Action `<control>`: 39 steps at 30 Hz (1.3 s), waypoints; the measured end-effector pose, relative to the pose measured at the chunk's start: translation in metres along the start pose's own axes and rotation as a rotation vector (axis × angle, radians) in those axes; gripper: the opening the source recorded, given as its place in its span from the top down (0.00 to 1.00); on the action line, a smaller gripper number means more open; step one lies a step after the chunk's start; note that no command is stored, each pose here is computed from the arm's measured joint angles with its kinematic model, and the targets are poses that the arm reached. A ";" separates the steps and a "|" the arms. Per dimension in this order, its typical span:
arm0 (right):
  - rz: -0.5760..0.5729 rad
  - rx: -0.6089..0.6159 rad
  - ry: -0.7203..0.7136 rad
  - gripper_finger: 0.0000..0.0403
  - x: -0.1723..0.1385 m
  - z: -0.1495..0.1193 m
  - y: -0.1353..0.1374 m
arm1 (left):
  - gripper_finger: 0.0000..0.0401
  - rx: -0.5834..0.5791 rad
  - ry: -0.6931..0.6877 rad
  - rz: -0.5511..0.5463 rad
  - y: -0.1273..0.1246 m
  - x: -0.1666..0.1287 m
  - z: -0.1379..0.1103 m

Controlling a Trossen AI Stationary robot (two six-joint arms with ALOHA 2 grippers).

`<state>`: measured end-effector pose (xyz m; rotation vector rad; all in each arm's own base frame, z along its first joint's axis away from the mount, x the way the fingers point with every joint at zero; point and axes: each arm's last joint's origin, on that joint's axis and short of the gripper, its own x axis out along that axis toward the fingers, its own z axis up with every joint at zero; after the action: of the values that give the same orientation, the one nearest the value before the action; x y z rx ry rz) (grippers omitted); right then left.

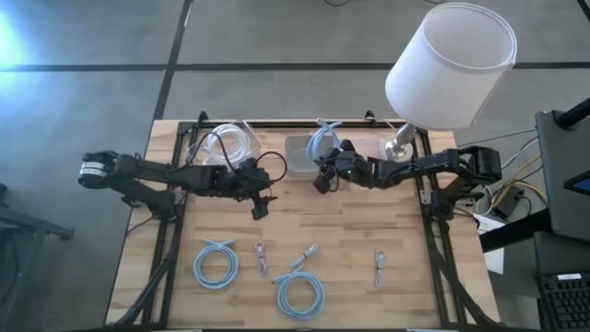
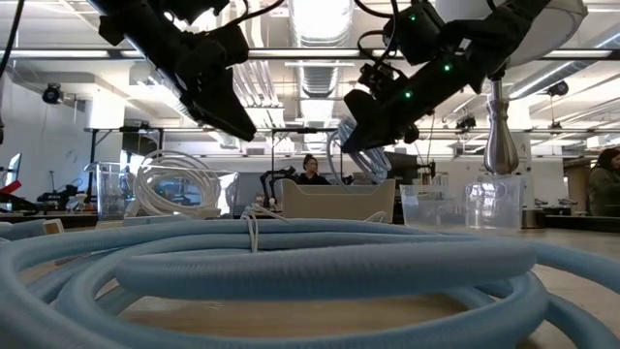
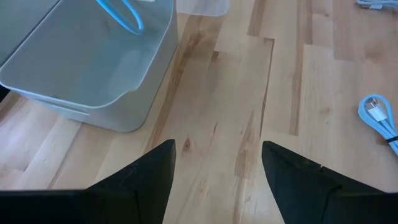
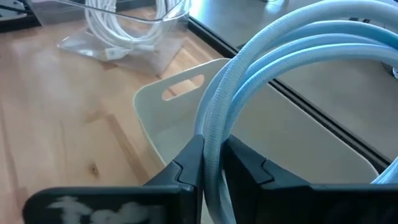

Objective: Pick & Place USB Port
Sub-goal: Put the top right large blue charger cable into the gray bin, then put the left large blue charger cable into the gray bin

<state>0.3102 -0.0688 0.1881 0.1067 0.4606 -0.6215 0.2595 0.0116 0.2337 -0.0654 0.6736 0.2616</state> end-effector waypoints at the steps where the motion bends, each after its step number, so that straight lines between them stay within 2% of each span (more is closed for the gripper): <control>1: -0.002 0.001 0.000 0.88 0.000 0.000 -0.001 | 0.39 0.001 0.000 0.000 0.000 0.000 0.000; 12: -0.012 0.014 0.002 0.79 0.003 0.001 -0.008 | 0.39 0.006 0.000 0.000 0.000 0.000 0.000; 23: 0.016 0.001 0.004 0.76 0.005 0.003 -0.010 | 0.39 0.007 0.000 0.000 0.000 0.000 0.000; 39: 0.021 -0.038 -0.043 0.52 0.005 0.021 -0.009 | 0.39 0.008 0.000 0.000 0.000 0.000 0.000</control>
<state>0.3171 -0.0837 0.2052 0.0619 0.4295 -0.5934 0.2595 0.0116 0.2337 -0.0581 0.6747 0.2592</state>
